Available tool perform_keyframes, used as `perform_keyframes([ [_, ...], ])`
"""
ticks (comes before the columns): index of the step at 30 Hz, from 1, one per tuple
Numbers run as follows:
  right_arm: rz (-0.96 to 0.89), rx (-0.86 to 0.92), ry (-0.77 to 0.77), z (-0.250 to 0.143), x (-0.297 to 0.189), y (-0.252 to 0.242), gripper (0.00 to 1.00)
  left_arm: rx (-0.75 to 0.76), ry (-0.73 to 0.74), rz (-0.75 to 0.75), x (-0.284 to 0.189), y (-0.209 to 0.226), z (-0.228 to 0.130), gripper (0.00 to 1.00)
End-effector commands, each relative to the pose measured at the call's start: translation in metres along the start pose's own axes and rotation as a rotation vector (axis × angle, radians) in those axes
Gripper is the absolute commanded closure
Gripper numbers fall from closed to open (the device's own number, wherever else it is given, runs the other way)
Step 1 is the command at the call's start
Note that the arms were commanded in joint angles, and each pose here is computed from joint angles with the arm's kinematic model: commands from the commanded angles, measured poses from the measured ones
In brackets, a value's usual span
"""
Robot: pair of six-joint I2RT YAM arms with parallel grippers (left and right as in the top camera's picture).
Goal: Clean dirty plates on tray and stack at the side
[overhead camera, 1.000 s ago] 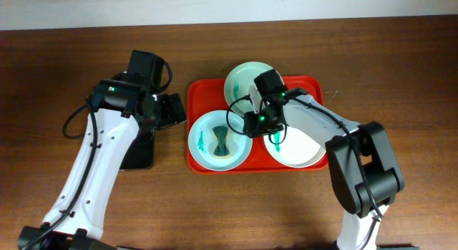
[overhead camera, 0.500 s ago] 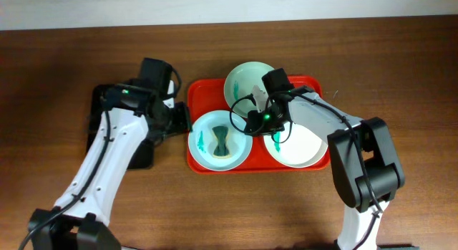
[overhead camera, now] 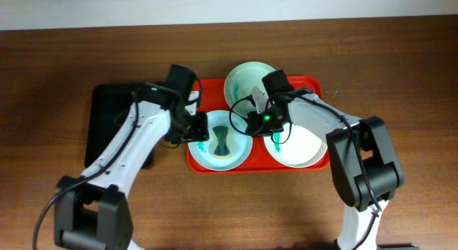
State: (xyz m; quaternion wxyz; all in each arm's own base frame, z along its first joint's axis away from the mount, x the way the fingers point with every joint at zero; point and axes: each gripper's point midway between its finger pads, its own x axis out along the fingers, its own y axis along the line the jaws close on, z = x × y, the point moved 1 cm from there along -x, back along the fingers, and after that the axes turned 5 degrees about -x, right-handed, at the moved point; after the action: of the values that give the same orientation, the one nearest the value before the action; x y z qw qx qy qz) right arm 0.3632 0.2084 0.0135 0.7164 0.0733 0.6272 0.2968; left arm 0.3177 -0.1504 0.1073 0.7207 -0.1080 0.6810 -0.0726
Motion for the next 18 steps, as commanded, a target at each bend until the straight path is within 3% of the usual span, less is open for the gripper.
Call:
perform_keyframes([
  [1, 0.007, 0.016, 0.037, -0.011, 0.009, -0.006, 0.96, 0.06, 0.056, -0.018, 0.023, -0.012, -0.006, 0.44],
  [8, 0.006, 0.019, 0.042, -0.012, 0.009, -0.006, 0.96, 0.106, 0.124, 0.007, 0.059, -0.014, -0.01, 0.42],
  [18, -0.11, 0.047, 0.056, -0.012, 0.006, -0.016, 0.96, 0.129, 0.075, -0.013, 0.062, -0.022, 0.0, 0.46],
])
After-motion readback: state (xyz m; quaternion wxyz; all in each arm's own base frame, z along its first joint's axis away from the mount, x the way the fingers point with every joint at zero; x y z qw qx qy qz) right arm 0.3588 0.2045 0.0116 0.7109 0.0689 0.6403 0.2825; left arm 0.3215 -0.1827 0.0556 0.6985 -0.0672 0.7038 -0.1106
